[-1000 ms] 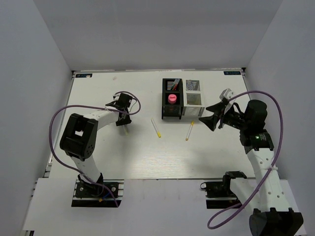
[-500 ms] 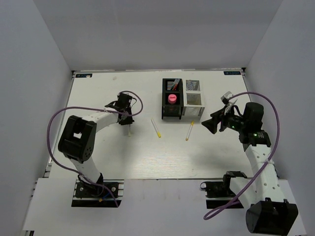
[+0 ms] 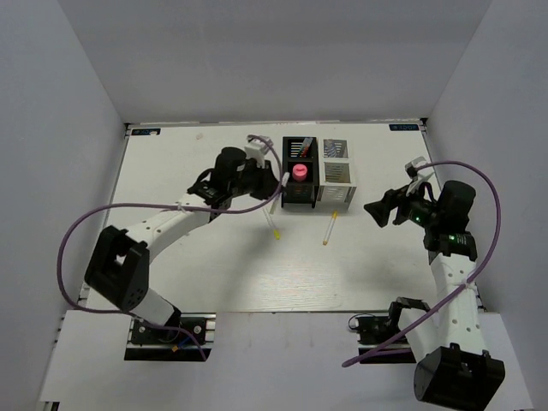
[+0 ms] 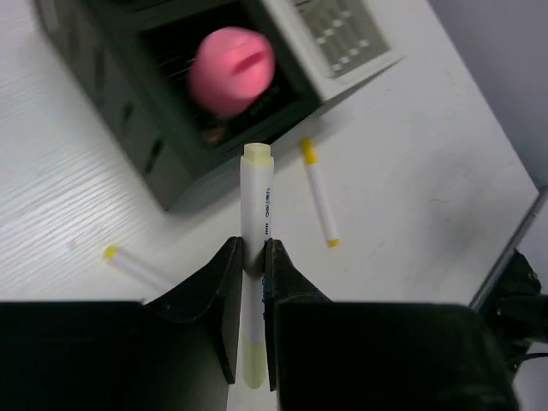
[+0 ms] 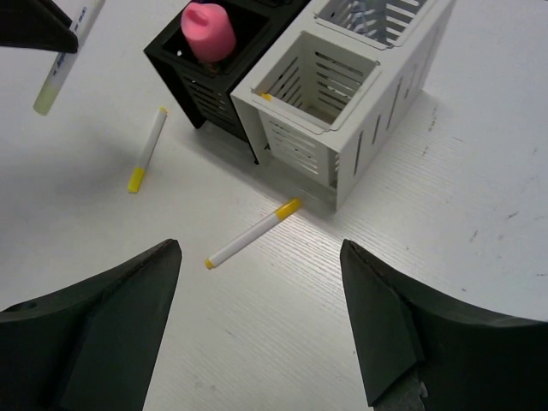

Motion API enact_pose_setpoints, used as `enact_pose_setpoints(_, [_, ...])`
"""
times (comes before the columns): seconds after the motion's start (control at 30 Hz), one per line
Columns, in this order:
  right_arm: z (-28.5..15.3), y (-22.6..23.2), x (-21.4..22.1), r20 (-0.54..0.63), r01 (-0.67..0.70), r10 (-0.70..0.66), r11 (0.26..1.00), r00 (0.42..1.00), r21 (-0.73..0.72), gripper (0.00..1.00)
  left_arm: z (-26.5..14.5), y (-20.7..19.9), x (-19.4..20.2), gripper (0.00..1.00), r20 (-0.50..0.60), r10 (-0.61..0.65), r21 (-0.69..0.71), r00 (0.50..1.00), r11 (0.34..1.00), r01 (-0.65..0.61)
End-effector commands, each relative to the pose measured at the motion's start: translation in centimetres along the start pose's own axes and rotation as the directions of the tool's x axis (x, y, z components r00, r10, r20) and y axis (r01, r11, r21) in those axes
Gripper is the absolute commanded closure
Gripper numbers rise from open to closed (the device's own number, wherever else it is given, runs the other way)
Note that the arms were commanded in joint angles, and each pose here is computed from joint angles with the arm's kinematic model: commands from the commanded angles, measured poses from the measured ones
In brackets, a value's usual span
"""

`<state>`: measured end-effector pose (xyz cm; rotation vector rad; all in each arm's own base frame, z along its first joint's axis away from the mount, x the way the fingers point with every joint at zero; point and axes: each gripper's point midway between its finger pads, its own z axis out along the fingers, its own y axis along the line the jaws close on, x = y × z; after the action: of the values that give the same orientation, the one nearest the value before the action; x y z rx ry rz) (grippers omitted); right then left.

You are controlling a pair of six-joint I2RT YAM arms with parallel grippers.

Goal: Sort the stationery into containers
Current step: Place the pen in the storage box.

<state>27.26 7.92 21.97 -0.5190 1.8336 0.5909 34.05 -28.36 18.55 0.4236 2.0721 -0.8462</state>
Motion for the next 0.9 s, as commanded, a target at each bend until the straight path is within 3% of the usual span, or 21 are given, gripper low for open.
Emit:
enact_pose_setpoints(0.0, [-0.5, -0.8, -0.9, 0.036, -0.004, 0.003, 1.000, 0.999, 0.029, 0.19, 2.0, -5.8, -3.2, 1.00, 0.085, 0.069, 0.195, 0.994, 0.977, -0.085])
enact_pose_setpoints(0.07, [-0.8, -1.0, -0.9, 0.042, -0.015, 0.014, 1.000, 0.999, 0.025, 0.19, 3.5, -8.3, -3.9, 1.00, 0.105, 0.079, 0.253, 0.991, 0.962, -0.104])
enact_pose_setpoints(0.17, [-1.2, -1.3, -0.8, 0.047, -0.030, 0.028, 0.999, 0.998, 0.027, 0.19, 4.3, -11.6, -7.7, 1.00, 0.232, 0.087, 0.322, 0.969, 0.933, -0.161])
enact_pose_setpoints(0.3, [-1.6, -1.4, -0.9, 0.057, -0.040, 0.039, 0.999, 0.998, 0.021, 0.16, 6.4, -13.6, -9.4, 1.00, 0.315, 0.082, 0.331, 0.945, 0.924, -0.190])
enact_pose_setpoints(0.43, [-1.9, -1.3, -0.6, 0.058, -0.051, 0.051, 0.999, 0.997, -0.004, 0.12, 8.9, -13.2, -12.0, 1.00, 0.441, 0.019, 0.256, 0.897, 0.955, -0.146])
enact_pose_setpoints(0.53, [-2.4, -1.5, -0.8, 0.065, -0.059, 0.059, 0.998, 0.996, -0.002, 0.12, 11.2, -12.4, -12.8, 1.00, 0.470, 0.010, 0.204, 0.882, 0.972, -0.120])
enact_pose_setpoints(0.87, [-3.3, -1.0, -0.8, 0.088, -0.080, 0.084, 0.996, 0.993, -0.041, 0.10, 15.9, -9.9, -14.1, 1.00, 0.603, 0.075, 0.013, 0.794, 0.994, -0.104])
